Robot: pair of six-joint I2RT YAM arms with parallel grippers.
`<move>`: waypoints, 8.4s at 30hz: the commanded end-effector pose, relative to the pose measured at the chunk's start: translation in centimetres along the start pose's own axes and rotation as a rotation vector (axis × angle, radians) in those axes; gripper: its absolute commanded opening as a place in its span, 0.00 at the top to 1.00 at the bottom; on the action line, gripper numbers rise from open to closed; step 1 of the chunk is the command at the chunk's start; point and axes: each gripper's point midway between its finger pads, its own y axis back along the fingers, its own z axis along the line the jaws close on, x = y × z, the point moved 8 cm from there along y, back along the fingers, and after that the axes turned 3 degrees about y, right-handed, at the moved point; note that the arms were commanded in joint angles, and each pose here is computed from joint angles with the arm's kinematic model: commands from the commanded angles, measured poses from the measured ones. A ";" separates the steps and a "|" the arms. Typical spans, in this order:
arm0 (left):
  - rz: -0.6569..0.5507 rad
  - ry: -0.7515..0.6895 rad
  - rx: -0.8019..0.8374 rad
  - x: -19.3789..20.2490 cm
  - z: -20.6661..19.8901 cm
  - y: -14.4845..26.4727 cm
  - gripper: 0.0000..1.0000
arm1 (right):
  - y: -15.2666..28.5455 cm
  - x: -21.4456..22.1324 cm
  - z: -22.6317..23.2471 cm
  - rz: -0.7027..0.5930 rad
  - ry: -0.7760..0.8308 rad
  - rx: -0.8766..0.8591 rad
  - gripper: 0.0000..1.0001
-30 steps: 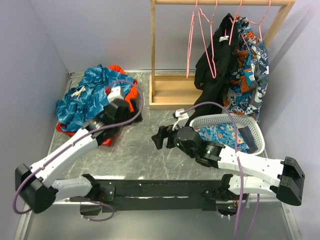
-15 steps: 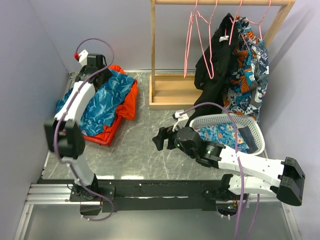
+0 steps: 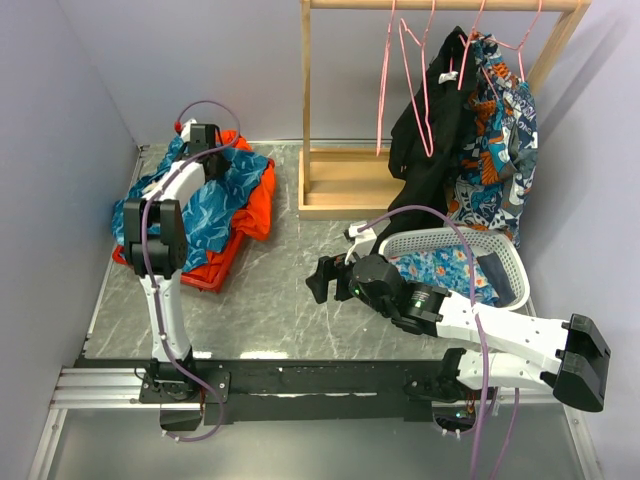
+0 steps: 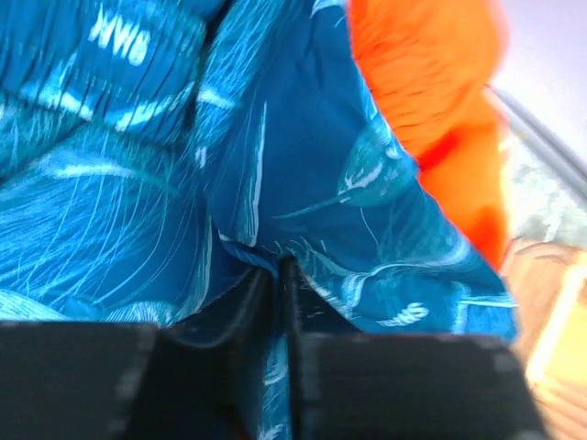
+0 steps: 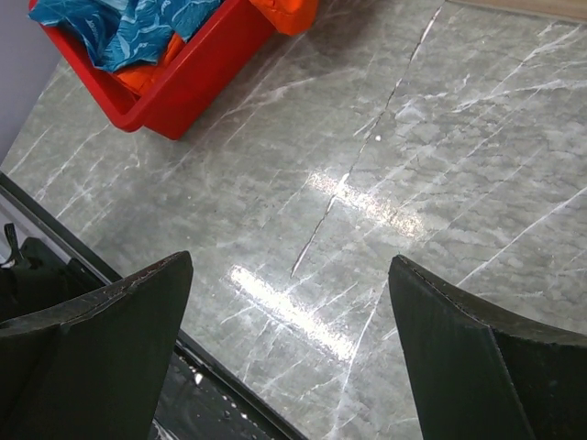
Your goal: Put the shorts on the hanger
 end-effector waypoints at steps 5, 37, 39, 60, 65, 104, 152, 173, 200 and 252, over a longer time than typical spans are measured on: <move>-0.215 -0.013 0.217 -7.6 -4.8 7.0 0.96 | 0.2 -1.6 0.5 -0.048 -0.003 -0.002 0.05; -0.315 -0.357 0.879 -5.5 -8.2 43.6 0.99 | 2.3 -4.3 0.1 -0.110 -0.031 0.074 0.05; -0.237 -0.366 0.931 -2.3 -7.2 44.2 0.99 | 3.5 -4.5 -0.3 -0.121 -0.054 0.079 0.05; 0.472 -0.396 0.501 23.5 4.1 36.4 0.35 | 0.7 -1.9 -1.8 -0.025 -0.168 0.138 0.02; 0.269 -0.189 0.262 20.2 5.9 36.5 0.09 | -3.8 -2.2 -1.6 0.018 -0.197 0.138 0.03; 0.123 0.022 0.101 9.8 5.8 29.6 0.19 | -23.9 -2.4 -5.7 0.107 -0.532 0.300 0.41; 0.270 -0.217 0.381 13.6 1.8 30.7 0.43 | 5.2 -2.5 0.7 -0.097 0.120 0.255 1.00; 0.344 -0.792 0.165 23.7 -3.3 27.3 0.38 | 4.9 10.5 -4.3 0.180 -0.129 0.434 1.00; 0.375 -0.914 -0.014 27.4 -3.0 23.8 0.56 | 5.8 11.7 -6.0 0.154 -0.188 0.445 1.00; -0.083 -0.049 0.399 9.5 -2.9 36.8 0.99 | 7.2 -11.2 -4.9 -0.251 -0.217 0.349 1.00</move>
